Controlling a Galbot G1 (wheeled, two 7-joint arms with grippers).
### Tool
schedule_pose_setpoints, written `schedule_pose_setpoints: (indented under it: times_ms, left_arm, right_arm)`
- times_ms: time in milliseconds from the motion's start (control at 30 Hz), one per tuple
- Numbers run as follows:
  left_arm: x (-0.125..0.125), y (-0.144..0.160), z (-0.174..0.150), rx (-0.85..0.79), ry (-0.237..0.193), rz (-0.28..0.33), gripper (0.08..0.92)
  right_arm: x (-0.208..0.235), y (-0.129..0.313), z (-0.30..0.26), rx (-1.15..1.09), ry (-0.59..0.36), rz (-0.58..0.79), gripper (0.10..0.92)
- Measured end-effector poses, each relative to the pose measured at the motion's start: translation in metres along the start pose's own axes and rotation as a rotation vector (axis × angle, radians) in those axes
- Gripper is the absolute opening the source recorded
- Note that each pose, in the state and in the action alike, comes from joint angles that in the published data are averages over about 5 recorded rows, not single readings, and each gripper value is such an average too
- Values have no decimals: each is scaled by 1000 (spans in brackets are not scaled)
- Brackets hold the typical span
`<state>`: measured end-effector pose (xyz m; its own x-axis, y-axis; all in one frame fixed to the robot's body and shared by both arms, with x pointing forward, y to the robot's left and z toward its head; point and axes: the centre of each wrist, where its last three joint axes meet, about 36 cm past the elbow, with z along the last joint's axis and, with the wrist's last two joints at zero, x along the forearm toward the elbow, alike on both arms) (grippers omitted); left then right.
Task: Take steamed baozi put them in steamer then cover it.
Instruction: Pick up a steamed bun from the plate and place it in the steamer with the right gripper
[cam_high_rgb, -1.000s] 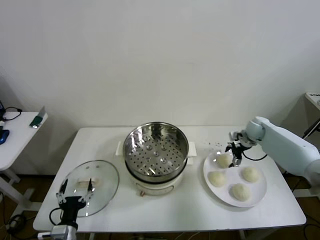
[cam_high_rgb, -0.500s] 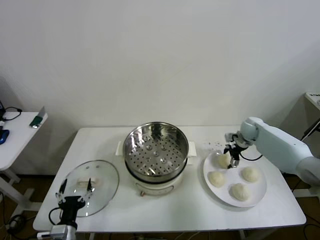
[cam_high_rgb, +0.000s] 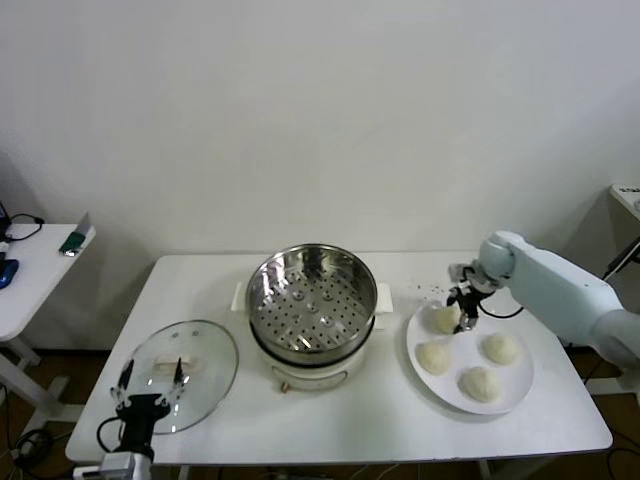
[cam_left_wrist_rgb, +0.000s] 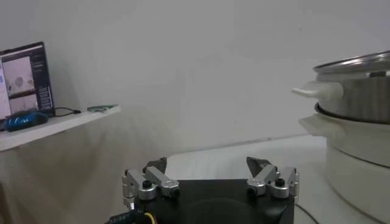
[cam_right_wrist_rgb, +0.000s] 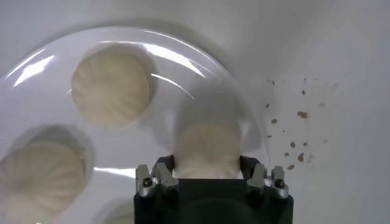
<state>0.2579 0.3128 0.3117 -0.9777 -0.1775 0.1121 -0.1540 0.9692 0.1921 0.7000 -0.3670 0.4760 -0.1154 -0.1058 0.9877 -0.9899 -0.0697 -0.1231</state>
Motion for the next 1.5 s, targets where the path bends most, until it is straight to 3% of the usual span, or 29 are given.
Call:
schedule_pose_setpoints:
  times_ms: [367, 567, 733, 1033, 1500]
  left_arm:
    - [5, -2, -1, 1, 0, 12, 823]
    - [7, -4, -2, 1, 0, 21, 823]
    - [8, -5, -1, 2, 1, 26, 823]
    - [11, -4, 0, -1, 5, 28, 823]
    - [11, -3, 0, -4, 6, 28, 823]
  right_arm:
    - [109, -52, -65, 301, 6, 80, 696]
    - [179, -75, -127, 525, 25, 140, 697]
    - [209, -79, -192, 729, 30, 160, 696]
    - [208, -64, -299, 1071, 67, 150, 696]
    - [131, -38, -381, 1406, 141, 93, 696]
